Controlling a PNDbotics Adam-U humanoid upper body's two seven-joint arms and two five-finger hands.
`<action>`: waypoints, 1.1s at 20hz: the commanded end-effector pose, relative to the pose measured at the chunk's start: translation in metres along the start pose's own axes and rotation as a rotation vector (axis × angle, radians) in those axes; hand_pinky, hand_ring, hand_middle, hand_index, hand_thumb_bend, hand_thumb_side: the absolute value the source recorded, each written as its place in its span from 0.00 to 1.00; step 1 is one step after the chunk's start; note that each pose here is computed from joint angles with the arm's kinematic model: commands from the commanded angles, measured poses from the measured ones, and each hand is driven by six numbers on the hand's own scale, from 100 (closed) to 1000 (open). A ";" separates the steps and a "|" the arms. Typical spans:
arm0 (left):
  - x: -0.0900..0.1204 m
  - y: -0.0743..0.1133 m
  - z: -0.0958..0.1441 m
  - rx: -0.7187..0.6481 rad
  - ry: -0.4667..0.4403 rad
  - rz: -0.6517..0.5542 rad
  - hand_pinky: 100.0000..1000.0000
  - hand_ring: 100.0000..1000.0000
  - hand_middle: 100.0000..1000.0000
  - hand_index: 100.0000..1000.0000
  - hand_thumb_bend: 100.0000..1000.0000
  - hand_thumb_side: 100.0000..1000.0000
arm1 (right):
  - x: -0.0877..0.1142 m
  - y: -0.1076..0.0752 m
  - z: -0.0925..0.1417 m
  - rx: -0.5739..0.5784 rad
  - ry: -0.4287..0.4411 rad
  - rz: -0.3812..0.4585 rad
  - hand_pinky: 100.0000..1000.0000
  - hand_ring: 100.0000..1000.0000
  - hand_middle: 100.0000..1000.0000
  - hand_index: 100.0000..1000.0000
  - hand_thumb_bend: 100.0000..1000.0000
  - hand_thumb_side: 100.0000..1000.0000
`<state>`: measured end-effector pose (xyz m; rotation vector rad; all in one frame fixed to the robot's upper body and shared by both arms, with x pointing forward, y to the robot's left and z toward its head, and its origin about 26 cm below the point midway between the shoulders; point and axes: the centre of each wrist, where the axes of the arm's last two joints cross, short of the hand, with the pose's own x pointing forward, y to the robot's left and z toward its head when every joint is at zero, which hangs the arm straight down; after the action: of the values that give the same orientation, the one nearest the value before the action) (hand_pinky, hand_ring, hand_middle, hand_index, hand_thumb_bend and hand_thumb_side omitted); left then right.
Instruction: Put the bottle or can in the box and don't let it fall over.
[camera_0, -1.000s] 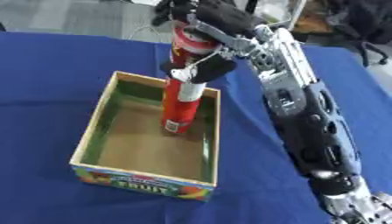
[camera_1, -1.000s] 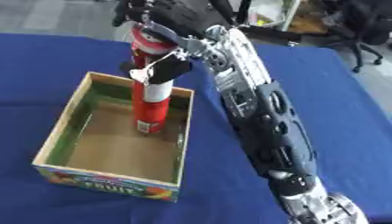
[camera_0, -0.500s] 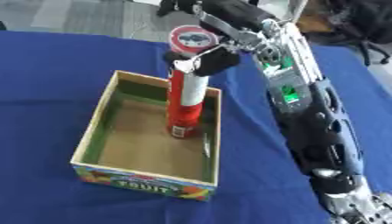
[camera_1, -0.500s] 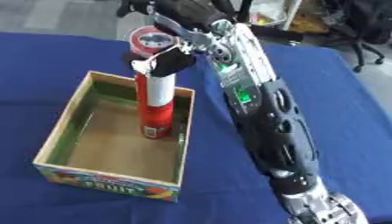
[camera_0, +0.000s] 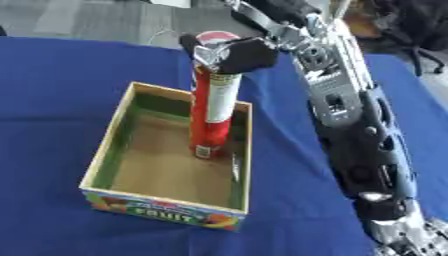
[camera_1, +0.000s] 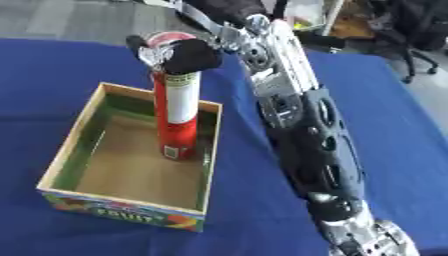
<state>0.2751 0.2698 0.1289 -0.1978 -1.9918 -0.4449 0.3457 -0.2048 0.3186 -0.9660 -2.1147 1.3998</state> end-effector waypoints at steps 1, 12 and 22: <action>0.007 0.001 -0.003 -0.012 -0.025 -0.013 0.42 0.76 0.57 0.57 0.15 0.84 | 0.001 -0.026 0.004 -0.077 0.006 0.012 0.89 0.96 0.87 0.90 0.08 0.66; 0.007 0.001 -0.003 -0.013 -0.024 -0.015 0.42 0.76 0.57 0.57 0.15 0.84 | -0.023 -0.059 0.017 -0.231 0.227 -0.117 0.92 0.91 0.85 0.91 0.00 0.73; 0.007 0.004 -0.001 0.011 -0.029 -0.026 0.42 0.76 0.57 0.57 0.15 0.84 | -0.071 -0.058 0.045 -0.305 0.446 -0.156 0.95 0.87 0.86 0.93 0.00 0.73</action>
<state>0.2751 0.2700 0.1290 -0.1922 -1.9995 -0.4406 0.3492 -0.2883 0.3440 -1.0235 -2.0252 0.7473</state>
